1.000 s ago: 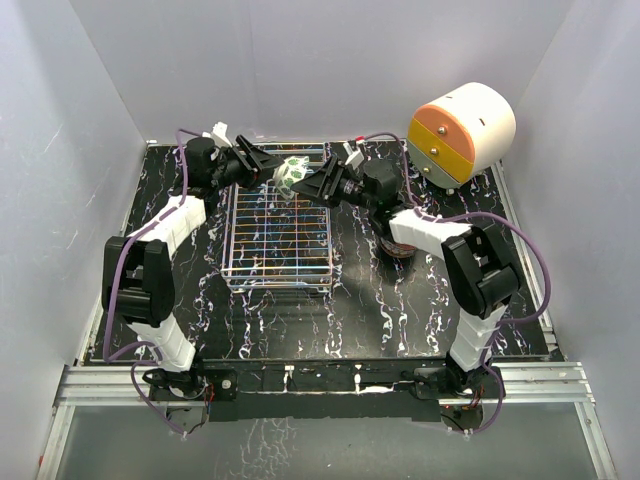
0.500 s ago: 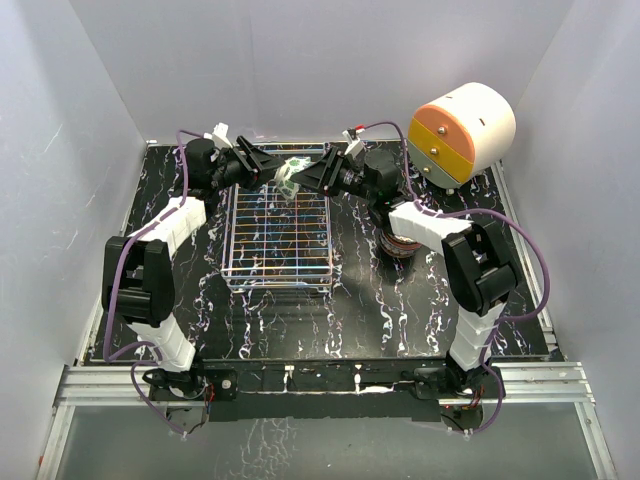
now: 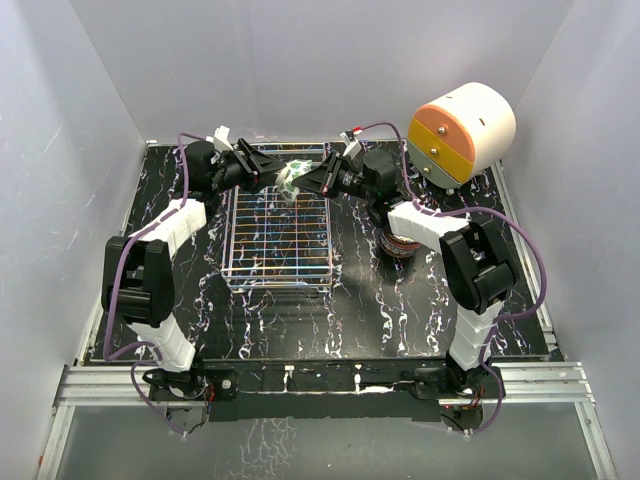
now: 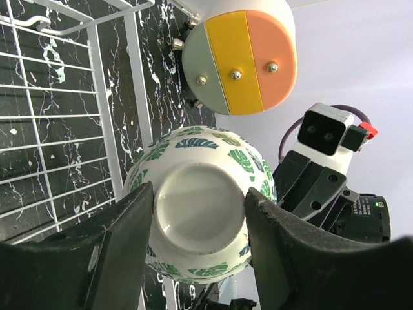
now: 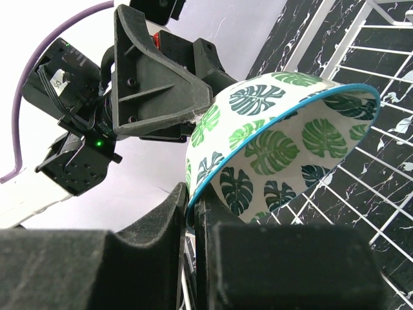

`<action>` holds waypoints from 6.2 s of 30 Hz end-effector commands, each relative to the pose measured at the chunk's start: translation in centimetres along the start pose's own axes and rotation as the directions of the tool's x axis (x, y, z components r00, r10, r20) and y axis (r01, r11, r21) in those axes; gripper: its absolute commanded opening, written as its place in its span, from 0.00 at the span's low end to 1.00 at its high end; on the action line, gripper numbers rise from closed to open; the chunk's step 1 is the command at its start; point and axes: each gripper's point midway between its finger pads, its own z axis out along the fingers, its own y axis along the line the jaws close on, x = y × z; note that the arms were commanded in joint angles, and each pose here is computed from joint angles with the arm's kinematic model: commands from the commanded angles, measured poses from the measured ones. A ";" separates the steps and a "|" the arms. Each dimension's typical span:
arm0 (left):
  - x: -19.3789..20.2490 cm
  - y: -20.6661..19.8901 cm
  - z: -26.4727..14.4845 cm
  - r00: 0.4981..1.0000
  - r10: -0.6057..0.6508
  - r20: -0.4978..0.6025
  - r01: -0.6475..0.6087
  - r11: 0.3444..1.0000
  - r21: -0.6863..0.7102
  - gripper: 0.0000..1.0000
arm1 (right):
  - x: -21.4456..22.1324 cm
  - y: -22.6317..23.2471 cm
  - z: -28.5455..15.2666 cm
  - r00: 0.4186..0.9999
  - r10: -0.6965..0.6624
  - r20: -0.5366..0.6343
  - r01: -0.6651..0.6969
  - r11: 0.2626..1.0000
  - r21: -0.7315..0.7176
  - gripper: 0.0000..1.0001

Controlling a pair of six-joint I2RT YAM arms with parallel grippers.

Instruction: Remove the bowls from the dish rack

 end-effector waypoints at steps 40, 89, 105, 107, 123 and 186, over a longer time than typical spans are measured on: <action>-0.9 1.8 -5.1 0.946 0.324 0.032 -0.303 0.913 -0.274 0.97 | -6.2 3.8 -20.3 0.876 -0.438 -0.201 0.453 0.607 0.653 0.08; 0.6 3.8 -4.5 0.957 0.284 -0.056 -0.288 0.917 -0.275 0.97 | -4.1 -7.8 -22.7 0.854 -0.230 -0.467 0.516 0.246 0.821 0.08; 0.4 3.9 -4.6 0.959 0.277 -0.058 -0.282 0.920 -0.272 0.97 | -2.8 -8.5 -21.6 0.839 -0.204 -0.504 0.543 0.247 0.803 0.28; 0.5 3.9 -4.6 0.959 0.276 -0.058 -0.282 0.921 -0.270 0.97 | -2.7 -8.4 -21.5 0.839 -0.206 -0.504 0.543 0.250 0.801 0.30; 0.2 4.1 -4.8 0.952 0.303 -0.043 -0.303 0.910 -0.282 0.97 | -4.7 -1.7 -20.1 0.863 -0.429 -0.268 0.455 0.426 0.782 0.30; -2.6 5.3 -17.6 0.738 0.660 0.142 -0.353 0.556 -0.752 0.97 | -7.4 -14.9 -41.5 0.872 -0.279 0.401 -0.295 0.353 0.888 0.55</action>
